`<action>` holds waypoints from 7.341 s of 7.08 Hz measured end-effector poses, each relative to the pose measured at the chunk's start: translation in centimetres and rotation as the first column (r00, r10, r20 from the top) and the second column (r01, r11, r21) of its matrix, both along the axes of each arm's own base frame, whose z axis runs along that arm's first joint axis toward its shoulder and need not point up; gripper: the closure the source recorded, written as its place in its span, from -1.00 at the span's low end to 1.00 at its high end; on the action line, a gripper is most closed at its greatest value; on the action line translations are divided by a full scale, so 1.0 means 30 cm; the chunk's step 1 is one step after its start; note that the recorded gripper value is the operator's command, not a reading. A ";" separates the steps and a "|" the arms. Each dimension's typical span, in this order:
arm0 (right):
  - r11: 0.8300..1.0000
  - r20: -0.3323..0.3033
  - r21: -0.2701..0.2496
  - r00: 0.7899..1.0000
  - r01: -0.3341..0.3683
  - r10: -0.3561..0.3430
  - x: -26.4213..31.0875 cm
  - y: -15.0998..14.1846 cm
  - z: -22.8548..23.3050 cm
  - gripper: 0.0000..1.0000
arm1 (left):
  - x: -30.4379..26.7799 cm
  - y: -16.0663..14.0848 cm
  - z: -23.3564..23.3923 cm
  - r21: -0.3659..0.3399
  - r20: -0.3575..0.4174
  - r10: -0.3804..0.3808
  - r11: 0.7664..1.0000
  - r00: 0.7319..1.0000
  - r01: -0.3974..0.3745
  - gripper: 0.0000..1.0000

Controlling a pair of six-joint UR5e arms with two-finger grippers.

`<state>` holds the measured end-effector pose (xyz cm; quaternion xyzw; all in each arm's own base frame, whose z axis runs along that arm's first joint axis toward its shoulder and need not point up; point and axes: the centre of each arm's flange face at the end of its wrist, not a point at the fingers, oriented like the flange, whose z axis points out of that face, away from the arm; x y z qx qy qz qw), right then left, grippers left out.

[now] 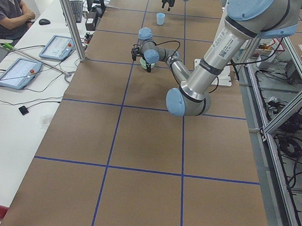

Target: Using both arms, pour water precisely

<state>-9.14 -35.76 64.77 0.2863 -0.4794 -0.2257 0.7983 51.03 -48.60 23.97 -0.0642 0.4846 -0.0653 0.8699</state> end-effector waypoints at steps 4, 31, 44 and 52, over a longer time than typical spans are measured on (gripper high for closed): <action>1.000 -0.037 0.022 0.999 -0.014 0.015 -0.086 -0.016 -0.002 -0.98 | -0.005 0.004 0.017 -0.001 0.006 -0.002 1.000 1.000 0.002 -0.54; 0.967 0.058 0.108 0.973 -0.231 0.225 -0.262 -0.007 0.083 -0.41 | -0.017 0.013 0.006 0.005 -0.003 -0.003 1.000 1.000 0.003 -0.55; 0.984 -0.061 -0.036 0.983 -0.177 0.174 -0.989 -0.288 -0.983 1.00 | -0.462 -0.112 0.366 0.095 0.024 0.061 0.993 0.998 -0.063 -0.52; 0.999 -0.448 -0.011 0.893 0.038 -0.039 -1.567 -0.233 -1.565 1.00 | -0.618 -0.139 0.560 0.124 0.059 0.095 0.987 0.994 -0.101 -0.51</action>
